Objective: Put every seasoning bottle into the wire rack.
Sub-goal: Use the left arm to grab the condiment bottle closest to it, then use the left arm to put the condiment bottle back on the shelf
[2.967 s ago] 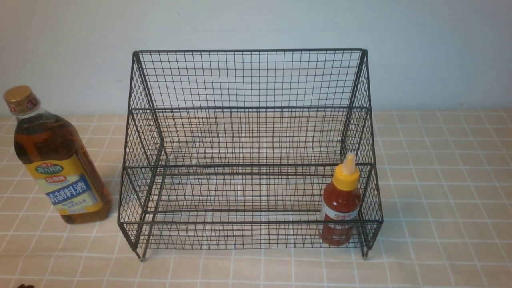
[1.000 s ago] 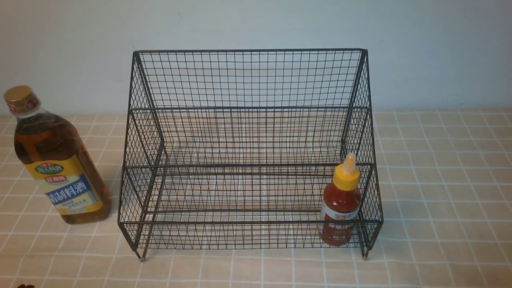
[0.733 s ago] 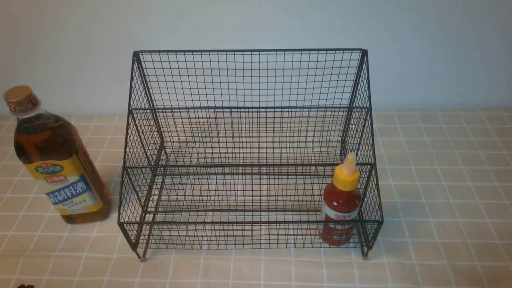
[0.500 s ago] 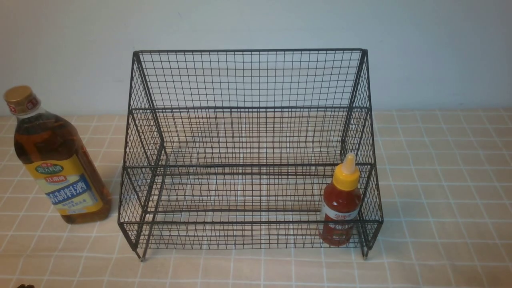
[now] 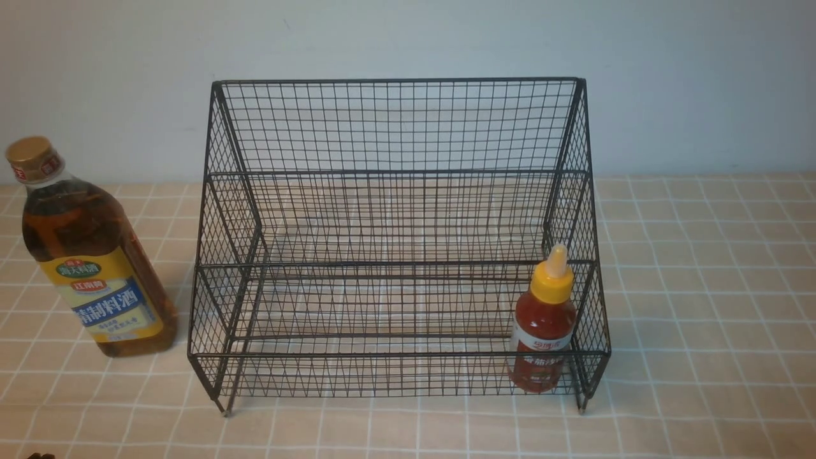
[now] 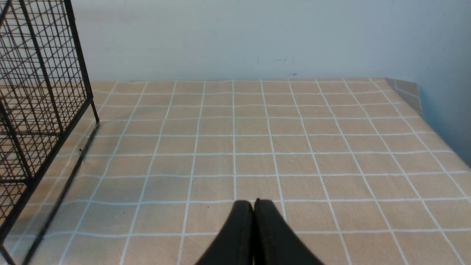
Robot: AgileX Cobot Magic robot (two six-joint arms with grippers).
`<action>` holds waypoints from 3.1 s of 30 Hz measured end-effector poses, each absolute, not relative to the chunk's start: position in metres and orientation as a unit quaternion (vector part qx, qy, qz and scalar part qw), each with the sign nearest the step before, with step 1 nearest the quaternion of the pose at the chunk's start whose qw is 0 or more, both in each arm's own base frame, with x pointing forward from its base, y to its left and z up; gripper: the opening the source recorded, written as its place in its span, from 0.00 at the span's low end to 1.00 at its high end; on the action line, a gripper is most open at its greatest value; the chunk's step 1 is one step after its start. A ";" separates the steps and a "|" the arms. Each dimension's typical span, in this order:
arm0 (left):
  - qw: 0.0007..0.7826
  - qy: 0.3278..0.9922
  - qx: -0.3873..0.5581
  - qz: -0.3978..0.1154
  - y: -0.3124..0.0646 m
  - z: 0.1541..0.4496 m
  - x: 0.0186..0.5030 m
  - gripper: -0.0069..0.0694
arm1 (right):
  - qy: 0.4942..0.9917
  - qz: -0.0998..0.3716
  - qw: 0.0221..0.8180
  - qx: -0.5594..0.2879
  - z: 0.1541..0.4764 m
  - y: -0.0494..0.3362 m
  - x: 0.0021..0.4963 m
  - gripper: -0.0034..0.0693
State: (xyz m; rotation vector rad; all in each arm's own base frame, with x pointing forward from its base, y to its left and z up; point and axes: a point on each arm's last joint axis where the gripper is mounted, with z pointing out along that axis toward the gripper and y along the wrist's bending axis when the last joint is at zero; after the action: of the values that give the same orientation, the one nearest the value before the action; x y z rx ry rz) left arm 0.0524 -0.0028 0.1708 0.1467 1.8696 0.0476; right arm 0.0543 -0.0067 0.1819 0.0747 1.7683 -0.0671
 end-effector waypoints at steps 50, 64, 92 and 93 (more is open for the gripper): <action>0.656 0.743 -0.115 0.065 0.017 0.264 0.277 0.74 | 0.773 -0.030 0.632 0.032 0.182 -0.007 0.054 0.03; 0.641 0.767 -0.044 0.002 -0.001 0.328 0.271 0.48 | 0.773 -0.030 0.632 0.032 0.182 -0.007 0.054 0.03; 0.736 0.667 0.010 -0.115 -0.068 0.428 0.243 0.48 | 0.773 -0.030 0.632 0.032 0.182 -0.007 0.054 0.03; 0.735 0.669 0.007 -0.112 -0.073 0.424 0.248 0.48 | 0.773 -0.030 0.632 0.032 0.182 -0.007 0.054 0.03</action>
State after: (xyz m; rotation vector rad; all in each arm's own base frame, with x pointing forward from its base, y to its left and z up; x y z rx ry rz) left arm 0.2482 -0.0729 0.4238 0.0158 1.4694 -0.2451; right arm 0.0543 -0.0068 0.1818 0.0738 1.7692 -0.0688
